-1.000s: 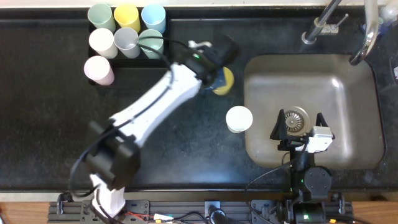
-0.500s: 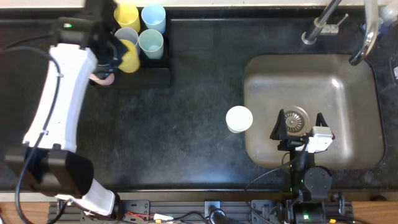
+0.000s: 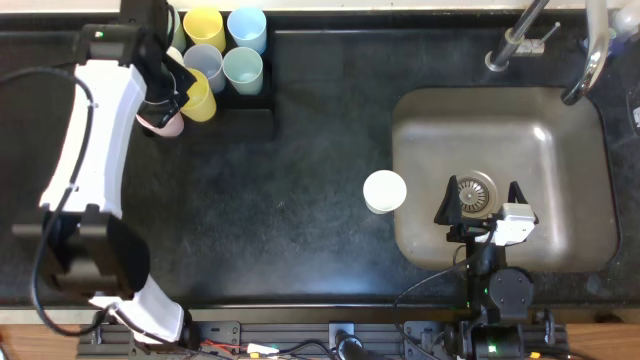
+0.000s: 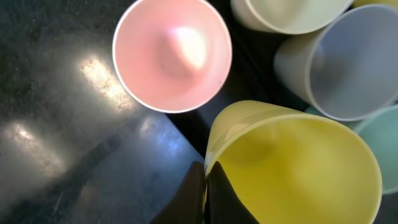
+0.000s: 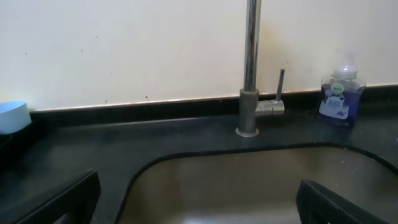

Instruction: Store Cups

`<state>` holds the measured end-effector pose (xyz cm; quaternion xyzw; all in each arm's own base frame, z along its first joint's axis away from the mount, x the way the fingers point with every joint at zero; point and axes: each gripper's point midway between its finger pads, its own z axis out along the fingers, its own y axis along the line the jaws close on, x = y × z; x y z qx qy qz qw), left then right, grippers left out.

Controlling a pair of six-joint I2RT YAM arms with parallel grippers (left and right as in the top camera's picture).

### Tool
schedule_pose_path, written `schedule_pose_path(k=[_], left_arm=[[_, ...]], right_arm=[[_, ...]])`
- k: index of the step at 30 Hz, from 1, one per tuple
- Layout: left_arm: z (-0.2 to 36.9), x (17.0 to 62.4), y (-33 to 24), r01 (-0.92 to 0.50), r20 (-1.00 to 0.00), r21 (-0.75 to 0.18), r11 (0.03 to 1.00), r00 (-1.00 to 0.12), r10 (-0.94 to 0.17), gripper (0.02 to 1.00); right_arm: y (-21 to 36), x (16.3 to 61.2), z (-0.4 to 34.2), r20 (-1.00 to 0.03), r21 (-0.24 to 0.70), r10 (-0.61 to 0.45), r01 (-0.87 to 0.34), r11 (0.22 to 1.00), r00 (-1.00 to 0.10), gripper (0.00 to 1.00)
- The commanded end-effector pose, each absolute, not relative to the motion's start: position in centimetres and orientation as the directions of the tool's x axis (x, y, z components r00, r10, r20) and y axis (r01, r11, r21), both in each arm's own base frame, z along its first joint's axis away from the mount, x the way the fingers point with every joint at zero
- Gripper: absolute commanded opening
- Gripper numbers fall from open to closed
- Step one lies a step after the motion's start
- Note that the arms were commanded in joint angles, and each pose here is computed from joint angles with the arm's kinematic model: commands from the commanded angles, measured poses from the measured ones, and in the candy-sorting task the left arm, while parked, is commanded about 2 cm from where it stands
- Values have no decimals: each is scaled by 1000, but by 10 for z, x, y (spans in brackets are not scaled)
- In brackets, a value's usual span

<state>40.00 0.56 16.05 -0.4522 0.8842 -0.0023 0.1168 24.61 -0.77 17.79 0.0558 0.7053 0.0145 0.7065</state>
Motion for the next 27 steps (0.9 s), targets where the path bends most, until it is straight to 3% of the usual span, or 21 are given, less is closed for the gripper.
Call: schedule_pose_path(k=[1,10,27], left_arm=[[144,400,5,-811,-178,-80,580,-561,-809,36],[125,403,5,-824,-159,-44,564,-552,-819,36],[112,413,17,-857,-215,-17,516,-500,-839,36]], right_arm=[[-10,246,174,-995,100,99,69,993,5,998],[-10,246,174,-995,100,99,69,993,5,998],[-10,246,174,-995,100,99,69,993,5,998]])
